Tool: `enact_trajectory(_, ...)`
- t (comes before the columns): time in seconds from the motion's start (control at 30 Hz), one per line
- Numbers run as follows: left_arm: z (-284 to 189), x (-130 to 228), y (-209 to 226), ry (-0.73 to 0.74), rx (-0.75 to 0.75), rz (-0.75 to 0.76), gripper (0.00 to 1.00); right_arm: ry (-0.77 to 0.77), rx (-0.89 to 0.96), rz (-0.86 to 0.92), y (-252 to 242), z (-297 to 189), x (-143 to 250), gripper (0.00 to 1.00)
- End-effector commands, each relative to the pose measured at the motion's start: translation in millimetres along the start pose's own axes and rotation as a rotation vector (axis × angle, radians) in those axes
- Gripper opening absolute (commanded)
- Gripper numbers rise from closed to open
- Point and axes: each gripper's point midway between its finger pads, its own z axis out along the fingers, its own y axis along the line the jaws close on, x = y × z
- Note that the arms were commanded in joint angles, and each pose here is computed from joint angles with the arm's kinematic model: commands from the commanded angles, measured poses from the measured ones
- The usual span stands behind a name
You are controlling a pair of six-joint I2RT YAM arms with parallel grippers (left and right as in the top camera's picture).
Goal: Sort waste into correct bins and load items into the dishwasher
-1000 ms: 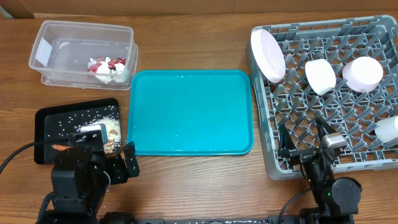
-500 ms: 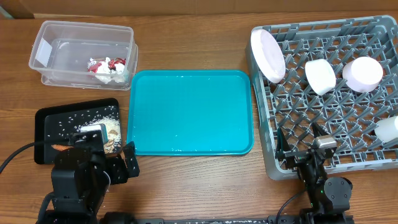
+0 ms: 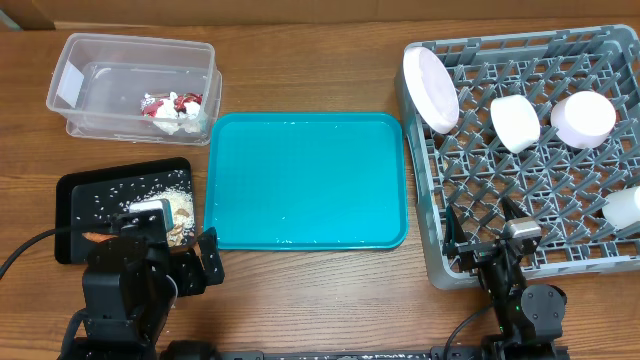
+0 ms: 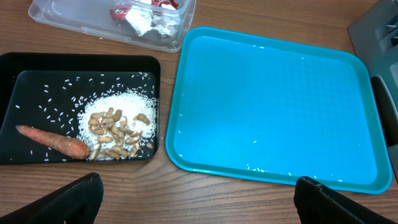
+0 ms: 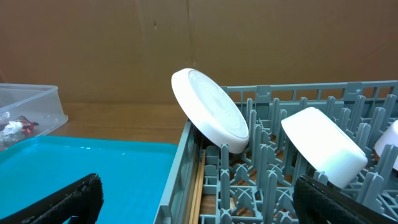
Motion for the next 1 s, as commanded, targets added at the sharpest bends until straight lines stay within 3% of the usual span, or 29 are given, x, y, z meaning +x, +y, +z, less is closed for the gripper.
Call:
enact_trajectory(0.0,0,1,1,-0.002,-0.004,-0.003,1.00,-0.006,0.001,-0.005,0,0,1,1.00)
enact_trajectory(0.3,-3,7,7,-0.003,-0.029,0.007,1.00,-0.006,0.001,-0.005,0,0,1,1.00)
enact_trajectory(0.53,22,8,10,-0.289,0.027,-0.014,1.00,-0.006,0.001,-0.005,0,0,1,1.00)
enact_trajectory(0.7,59,14,9,-0.486,0.059,0.062,1.00,-0.006,0.001,-0.005,0,0,1,1.00)
enact_trajectory(0.97,73,0,5,-0.749,0.058,0.202,1.00,-0.006,0.001,-0.005,0,0,1,1.00)
